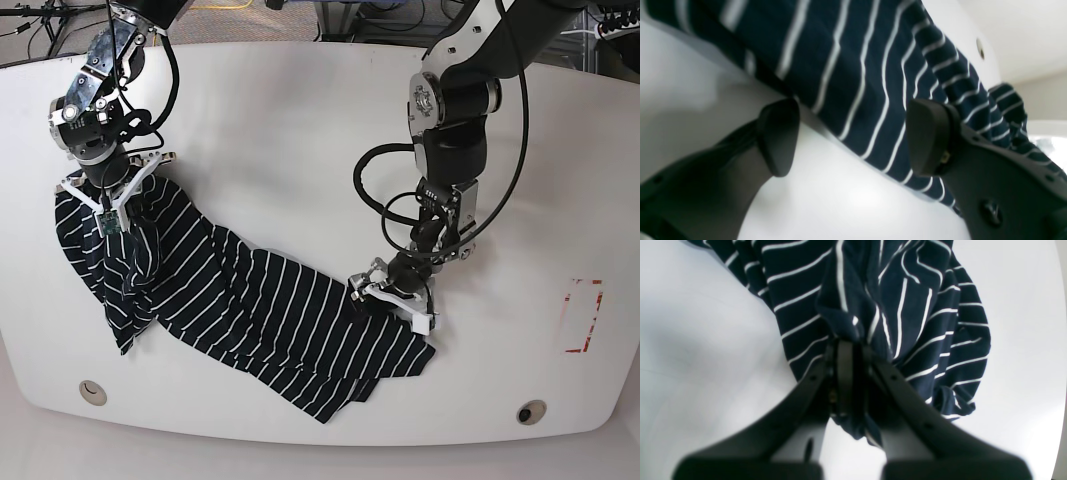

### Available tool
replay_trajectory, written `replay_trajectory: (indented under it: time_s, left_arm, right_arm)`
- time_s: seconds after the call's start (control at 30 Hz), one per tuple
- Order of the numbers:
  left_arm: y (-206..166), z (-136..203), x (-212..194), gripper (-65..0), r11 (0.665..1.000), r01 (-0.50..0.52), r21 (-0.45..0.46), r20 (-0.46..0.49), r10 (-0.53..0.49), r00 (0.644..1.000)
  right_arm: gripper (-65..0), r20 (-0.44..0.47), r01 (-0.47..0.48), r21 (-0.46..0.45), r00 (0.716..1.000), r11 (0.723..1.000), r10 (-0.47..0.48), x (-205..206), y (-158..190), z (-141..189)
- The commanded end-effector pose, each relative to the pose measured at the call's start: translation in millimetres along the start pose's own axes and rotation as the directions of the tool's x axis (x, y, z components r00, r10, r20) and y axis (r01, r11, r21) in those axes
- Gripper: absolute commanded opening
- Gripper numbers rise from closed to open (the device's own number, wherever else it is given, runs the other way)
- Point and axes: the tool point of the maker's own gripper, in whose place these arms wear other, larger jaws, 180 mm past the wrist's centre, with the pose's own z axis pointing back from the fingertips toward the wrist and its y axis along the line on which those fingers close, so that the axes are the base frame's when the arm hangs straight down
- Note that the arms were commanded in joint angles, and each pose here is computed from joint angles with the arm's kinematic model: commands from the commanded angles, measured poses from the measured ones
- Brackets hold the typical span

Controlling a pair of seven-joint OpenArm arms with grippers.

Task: Fold the T-shirt properly
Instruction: 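Reach the left gripper to the shirt's bunched middle and grasp it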

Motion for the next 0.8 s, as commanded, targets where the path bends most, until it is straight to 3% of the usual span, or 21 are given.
replay_trajectory:
  time_s: [0.0, 0.27, 0.4, 0.5, 0.63, 0.77]
  left_arm:
    - [10, -5, -23, -17.9, 0.998, -0.021, 0.06, -0.079, 0.026, 0.997]
    - [4, -15, -38, -17.9, 0.985, -0.168, 0.049, -0.066, 0.171, 0.983]
    - [3, -15, -37, -19.0, 0.981, -0.191, 0.045, -0.057, 0.194, 0.979]
    - [2, -15, -38, -26.4, 0.981, -0.192, 0.042, -0.058, 0.194, 0.979]
    - [1, -16, -36, -47.8, 0.977, -0.21, 0.037, -0.048, 0.211, 0.976]
    - [2, -16, -36, -63.2, 0.978, -0.204, 0.047, -0.053, 0.207, 0.977]
  right_arm:
    - [-65.0, 0.042, -0.006, -0.014, 0.999, 1.0, 0.007, 11, -6, 4]
    - [-65.0, 0.039, -0.007, -0.014, 0.999, 1.0, 0.008, 10, -6, 4]
    - [-65.0, 0.035, -0.009, -0.017, 0.999, 1.0, 0.009, 9, -6, 4]
    - [-65.0, 0.034, -0.009, -0.018, 0.999, 1.0, 0.01, 9, -6, 4]
    - [-65.0, 0.034, -0.009, -0.018, 0.999, 1.0, 0.01, 9, -6, 4]
    - [-65.0, 0.034, -0.009, -0.018, 0.999, 1.0, 0.01, 9, -6, 4]
